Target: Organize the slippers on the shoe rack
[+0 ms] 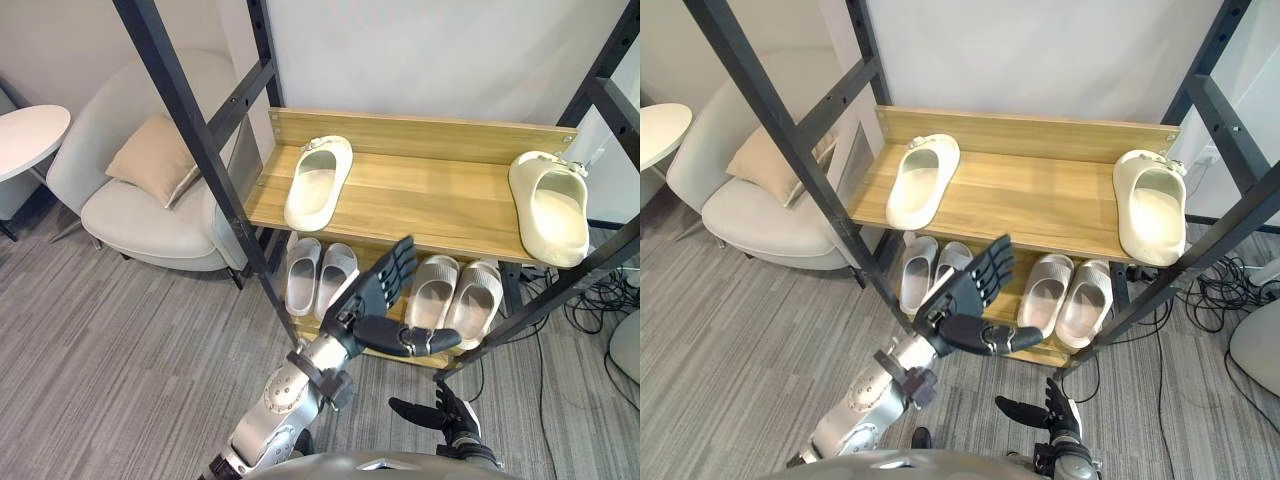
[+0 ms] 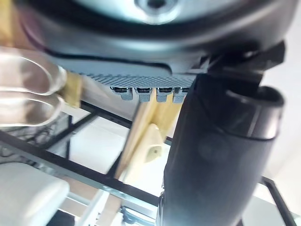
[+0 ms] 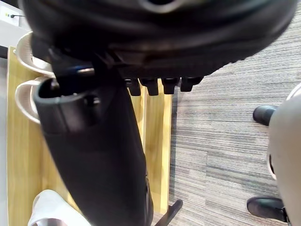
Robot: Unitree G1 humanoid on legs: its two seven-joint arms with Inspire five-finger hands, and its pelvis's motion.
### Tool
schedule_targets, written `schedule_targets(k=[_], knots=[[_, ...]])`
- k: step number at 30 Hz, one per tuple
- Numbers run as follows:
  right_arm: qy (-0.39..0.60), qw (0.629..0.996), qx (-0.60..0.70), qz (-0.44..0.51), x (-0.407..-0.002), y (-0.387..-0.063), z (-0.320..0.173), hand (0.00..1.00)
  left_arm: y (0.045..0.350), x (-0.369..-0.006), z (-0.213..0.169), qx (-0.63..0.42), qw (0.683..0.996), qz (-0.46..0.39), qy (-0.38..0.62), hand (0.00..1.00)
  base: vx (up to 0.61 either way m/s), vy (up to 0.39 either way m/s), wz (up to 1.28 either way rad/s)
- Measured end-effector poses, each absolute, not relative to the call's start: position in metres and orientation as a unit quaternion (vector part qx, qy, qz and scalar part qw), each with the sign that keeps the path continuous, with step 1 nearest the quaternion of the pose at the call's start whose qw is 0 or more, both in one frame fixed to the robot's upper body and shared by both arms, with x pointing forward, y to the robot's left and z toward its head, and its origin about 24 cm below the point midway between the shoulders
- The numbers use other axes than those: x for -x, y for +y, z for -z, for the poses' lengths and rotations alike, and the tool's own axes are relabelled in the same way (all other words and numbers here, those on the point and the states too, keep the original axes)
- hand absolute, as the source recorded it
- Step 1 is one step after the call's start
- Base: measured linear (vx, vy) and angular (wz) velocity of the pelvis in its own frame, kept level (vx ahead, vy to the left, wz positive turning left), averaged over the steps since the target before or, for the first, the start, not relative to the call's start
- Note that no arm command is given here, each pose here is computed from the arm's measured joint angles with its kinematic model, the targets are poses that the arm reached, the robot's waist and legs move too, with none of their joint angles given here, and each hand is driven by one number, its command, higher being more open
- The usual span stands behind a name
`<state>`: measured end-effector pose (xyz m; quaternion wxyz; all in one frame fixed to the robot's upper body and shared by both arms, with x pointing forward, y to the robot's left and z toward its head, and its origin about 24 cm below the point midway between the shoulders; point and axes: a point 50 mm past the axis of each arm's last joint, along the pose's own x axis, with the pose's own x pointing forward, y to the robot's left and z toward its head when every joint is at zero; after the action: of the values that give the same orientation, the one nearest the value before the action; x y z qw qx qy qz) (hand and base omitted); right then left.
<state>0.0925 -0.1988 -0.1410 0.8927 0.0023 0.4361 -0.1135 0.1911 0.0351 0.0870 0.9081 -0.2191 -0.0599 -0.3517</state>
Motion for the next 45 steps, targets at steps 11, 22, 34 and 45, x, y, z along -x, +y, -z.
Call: schedule_targets(k=[11,22,34,45], knots=[[0.442,0.893,0.006,0.087,-0.091,-0.190,0.143,1.00,0.034,-0.197,-0.155,0.262,0.882,0.324,-0.219,1.00,-0.01,0.001,0.00],[0.442,0.894,0.009,0.077,-0.092,-0.187,0.143,1.00,0.055,-0.246,-0.188,0.159,0.909,0.215,-0.320,1.00,0.00,0.000,0.00],[0.439,0.896,0.004,0.069,-0.094,-0.186,0.142,1.00,0.117,-0.296,-0.150,-0.018,0.965,0.072,-0.252,1.00,-0.01,0.005,-0.06],[0.433,0.899,0.003,0.066,-0.099,-0.185,0.141,1.00,0.176,-0.316,-0.128,-0.156,0.970,-0.015,-0.183,1.00,0.00,0.002,-0.03]])
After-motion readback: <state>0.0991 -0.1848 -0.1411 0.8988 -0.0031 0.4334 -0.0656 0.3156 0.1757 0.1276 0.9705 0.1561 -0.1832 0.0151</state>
